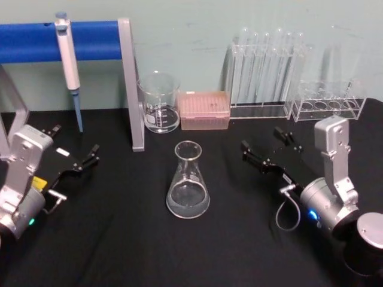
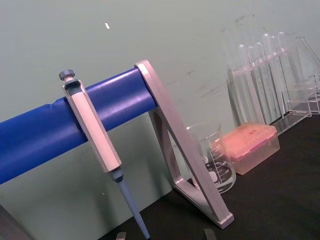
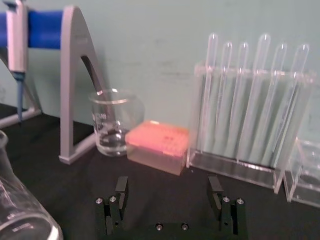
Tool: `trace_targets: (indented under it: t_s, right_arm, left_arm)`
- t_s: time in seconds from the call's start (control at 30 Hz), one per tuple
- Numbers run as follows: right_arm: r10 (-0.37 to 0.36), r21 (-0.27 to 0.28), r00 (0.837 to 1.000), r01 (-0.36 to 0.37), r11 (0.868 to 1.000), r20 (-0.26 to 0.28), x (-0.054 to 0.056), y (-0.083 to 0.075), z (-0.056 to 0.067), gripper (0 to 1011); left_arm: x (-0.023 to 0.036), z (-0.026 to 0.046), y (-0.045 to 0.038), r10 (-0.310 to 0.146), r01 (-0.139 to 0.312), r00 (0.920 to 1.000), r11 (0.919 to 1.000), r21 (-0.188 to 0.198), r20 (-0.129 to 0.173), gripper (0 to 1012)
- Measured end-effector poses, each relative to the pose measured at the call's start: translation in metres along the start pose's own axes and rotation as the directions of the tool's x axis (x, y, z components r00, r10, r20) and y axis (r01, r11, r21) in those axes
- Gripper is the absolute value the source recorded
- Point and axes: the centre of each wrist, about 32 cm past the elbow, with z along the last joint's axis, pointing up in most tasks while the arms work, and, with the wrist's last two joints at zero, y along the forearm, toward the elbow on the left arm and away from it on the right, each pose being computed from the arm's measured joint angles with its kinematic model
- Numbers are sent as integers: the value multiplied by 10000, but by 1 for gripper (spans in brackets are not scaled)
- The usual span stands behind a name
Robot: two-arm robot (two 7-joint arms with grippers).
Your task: Grasp the erlenmeyer flask with one hand, shake it three times, then place it back.
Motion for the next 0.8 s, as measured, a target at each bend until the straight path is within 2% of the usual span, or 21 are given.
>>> trace_targets:
  t_s: [0.13, 0.3, 0.8]
  right_arm:
    - [-115, -302, 9999, 116, 9995, 28, -11, 19, -94, 1000]
    - [-184, -553, 9998, 186, 9983, 49, -6, 24, -154, 1000]
    - [-159, -684, 9998, 167, 9975, 114, -2, 28, -168, 1000]
  left_arm:
    - [0, 0, 0, 0, 0, 10000, 10000, 0, 0, 1001]
    - [0, 0, 0, 0, 0, 10000, 10000, -1, 0, 1001]
    - [0, 0, 0, 0, 0, 10000, 10000, 0, 0, 1001]
